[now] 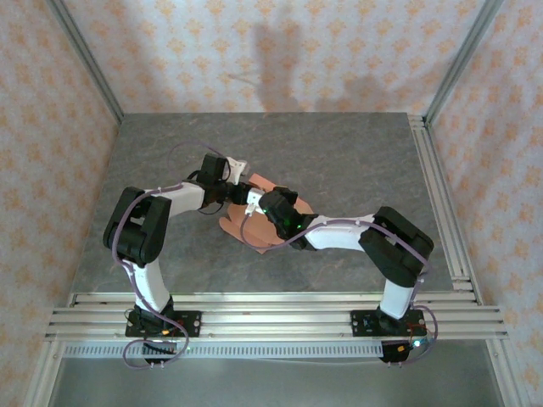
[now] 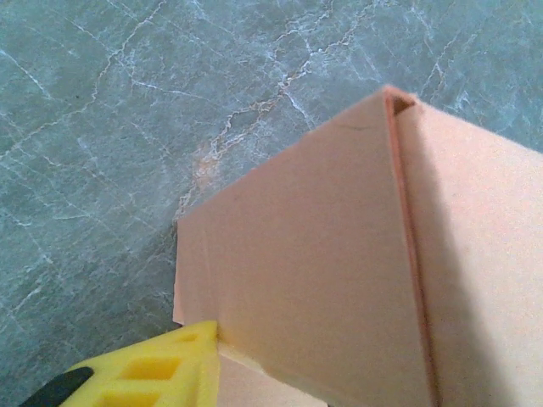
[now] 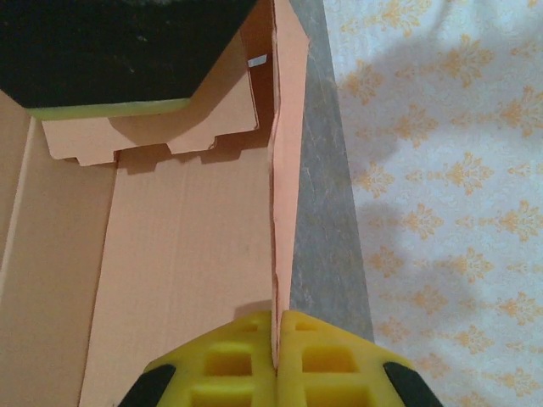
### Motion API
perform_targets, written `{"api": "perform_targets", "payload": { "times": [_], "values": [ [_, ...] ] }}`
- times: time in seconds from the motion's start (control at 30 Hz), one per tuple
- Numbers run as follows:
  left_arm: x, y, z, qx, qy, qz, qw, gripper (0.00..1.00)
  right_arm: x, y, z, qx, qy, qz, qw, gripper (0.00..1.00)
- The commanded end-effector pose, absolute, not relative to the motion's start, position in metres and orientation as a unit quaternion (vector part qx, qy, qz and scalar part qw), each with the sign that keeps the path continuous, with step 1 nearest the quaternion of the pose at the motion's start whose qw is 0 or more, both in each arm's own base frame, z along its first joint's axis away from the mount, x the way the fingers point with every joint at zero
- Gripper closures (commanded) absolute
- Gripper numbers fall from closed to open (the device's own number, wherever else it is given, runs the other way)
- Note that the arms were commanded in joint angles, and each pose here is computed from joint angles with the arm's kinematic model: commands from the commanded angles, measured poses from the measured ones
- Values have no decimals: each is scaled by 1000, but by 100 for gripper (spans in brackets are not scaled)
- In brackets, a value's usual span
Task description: Fold the paper box
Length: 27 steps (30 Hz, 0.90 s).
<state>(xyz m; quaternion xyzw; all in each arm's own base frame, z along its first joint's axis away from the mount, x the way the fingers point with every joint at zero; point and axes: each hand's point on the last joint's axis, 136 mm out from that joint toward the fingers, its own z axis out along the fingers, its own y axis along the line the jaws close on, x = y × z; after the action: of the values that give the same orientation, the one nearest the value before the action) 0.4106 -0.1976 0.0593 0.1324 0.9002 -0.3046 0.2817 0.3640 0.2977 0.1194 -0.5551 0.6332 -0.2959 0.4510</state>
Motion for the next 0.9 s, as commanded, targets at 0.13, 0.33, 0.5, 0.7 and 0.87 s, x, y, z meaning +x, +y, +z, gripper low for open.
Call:
{"api": "perform_targets", "payload": {
  "times": [0.13,0.33,0.5,0.7,0.87],
  "values": [
    [432,-198,72,133,888,-295,326,69,346,306,86,-612,628,-255,407,100],
    [433,-192,73,122,889,-280,340,58,350,301,92,-600,642,-244,410,100],
    [443,-194,73,112,884,-286,352,36,345,306,89,-611,642,-223,406,100],
    [448,-198,74,117,881,-294,353,48,338,313,90,-612,657,-183,400,100],
    [448,-202,75,117,878,-306,350,67,342,309,80,-618,655,-205,383,100]
  ]
}}
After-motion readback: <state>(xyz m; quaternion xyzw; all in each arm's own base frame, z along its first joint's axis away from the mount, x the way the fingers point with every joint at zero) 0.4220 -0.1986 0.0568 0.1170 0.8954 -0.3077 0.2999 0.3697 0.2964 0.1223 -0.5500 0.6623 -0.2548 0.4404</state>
